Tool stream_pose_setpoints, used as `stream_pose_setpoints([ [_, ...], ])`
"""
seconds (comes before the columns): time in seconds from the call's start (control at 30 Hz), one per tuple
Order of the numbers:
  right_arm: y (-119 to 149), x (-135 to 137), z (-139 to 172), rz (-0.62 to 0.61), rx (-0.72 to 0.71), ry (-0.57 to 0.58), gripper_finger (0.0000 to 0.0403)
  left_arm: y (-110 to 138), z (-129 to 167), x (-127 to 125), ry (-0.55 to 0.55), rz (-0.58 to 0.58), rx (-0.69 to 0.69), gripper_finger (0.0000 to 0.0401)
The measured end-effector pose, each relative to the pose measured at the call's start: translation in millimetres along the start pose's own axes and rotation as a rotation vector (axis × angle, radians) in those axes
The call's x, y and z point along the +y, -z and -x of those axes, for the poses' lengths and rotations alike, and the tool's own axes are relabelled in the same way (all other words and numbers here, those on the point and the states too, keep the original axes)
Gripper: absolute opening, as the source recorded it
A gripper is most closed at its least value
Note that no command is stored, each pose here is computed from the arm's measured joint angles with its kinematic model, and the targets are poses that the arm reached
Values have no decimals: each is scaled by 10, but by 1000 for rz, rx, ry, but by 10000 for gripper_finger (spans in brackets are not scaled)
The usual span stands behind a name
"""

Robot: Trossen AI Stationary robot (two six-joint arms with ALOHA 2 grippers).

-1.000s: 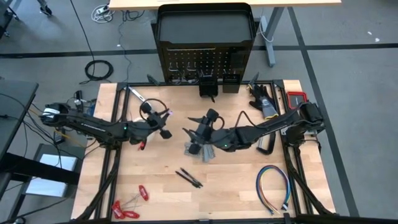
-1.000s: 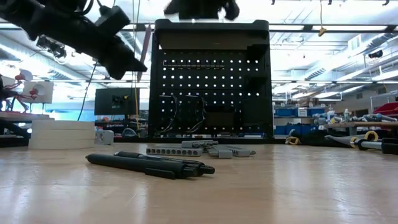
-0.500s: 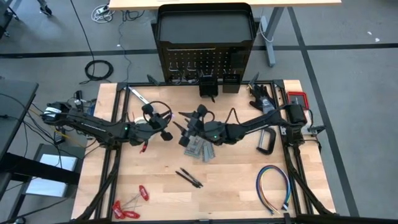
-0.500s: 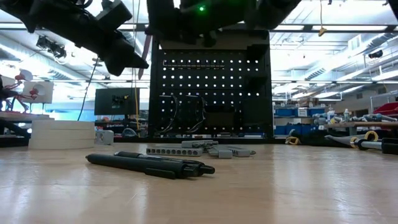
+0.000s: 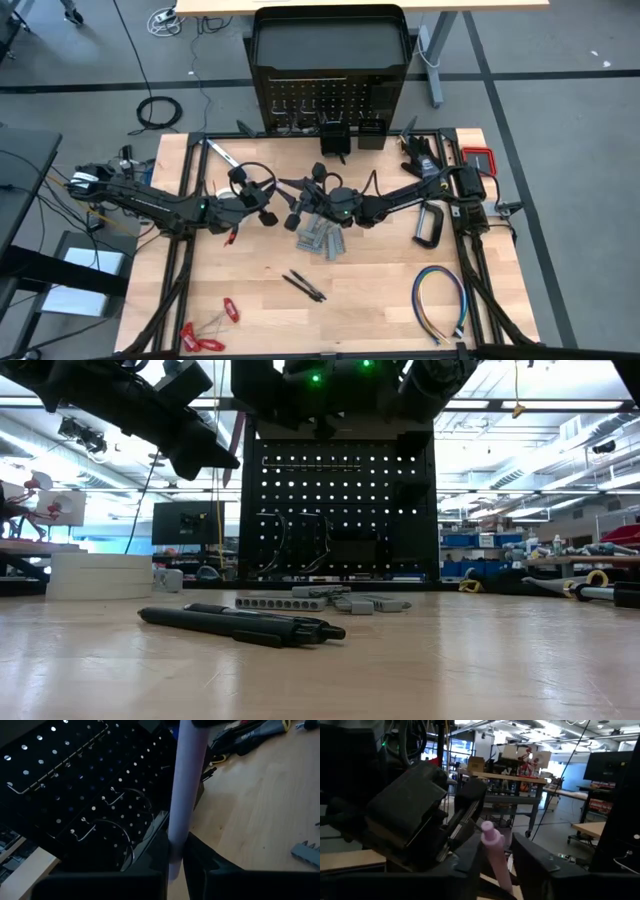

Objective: Hang tools onto peg board
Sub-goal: Put the purple pen into the left black bin on the peg board

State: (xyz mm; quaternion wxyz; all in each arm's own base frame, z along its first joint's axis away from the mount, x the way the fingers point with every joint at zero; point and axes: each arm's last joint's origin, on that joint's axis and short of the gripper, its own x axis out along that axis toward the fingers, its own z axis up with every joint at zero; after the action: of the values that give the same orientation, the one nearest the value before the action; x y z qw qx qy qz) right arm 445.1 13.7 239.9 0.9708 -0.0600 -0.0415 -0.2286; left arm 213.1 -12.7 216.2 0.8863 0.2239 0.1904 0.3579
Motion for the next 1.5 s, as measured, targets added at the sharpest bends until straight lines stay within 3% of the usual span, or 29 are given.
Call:
stream_pose_setpoints([
  [0.17,3,-2,-1,8,5,5,48,3,1,1,-6,2,3,37],
  [0.53,-84,2,64,80,55,65,46,37,45,-5,-14,-68,34,64],
  [0.67,-351,-51,165,103,55,209,46,50,121,9,-12,-128,37,84],
  [0.8,-388,-111,243,211,111,332,46,35,168,52,-21,-131,31,100],
  [0.9,-429,-206,296,198,118,431,46,22,182,80,-34,-114,28,106],
  [1.07,-53,-459,324,156,184,589,46,18,188,83,-13,-96,19,108],
  [1.23,193,-747,360,147,200,674,46,13,189,50,102,-79,-13,108],
  [1.5,441,-1131,287,110,215,590,46,-5,190,44,134,-47,-33,108],
])
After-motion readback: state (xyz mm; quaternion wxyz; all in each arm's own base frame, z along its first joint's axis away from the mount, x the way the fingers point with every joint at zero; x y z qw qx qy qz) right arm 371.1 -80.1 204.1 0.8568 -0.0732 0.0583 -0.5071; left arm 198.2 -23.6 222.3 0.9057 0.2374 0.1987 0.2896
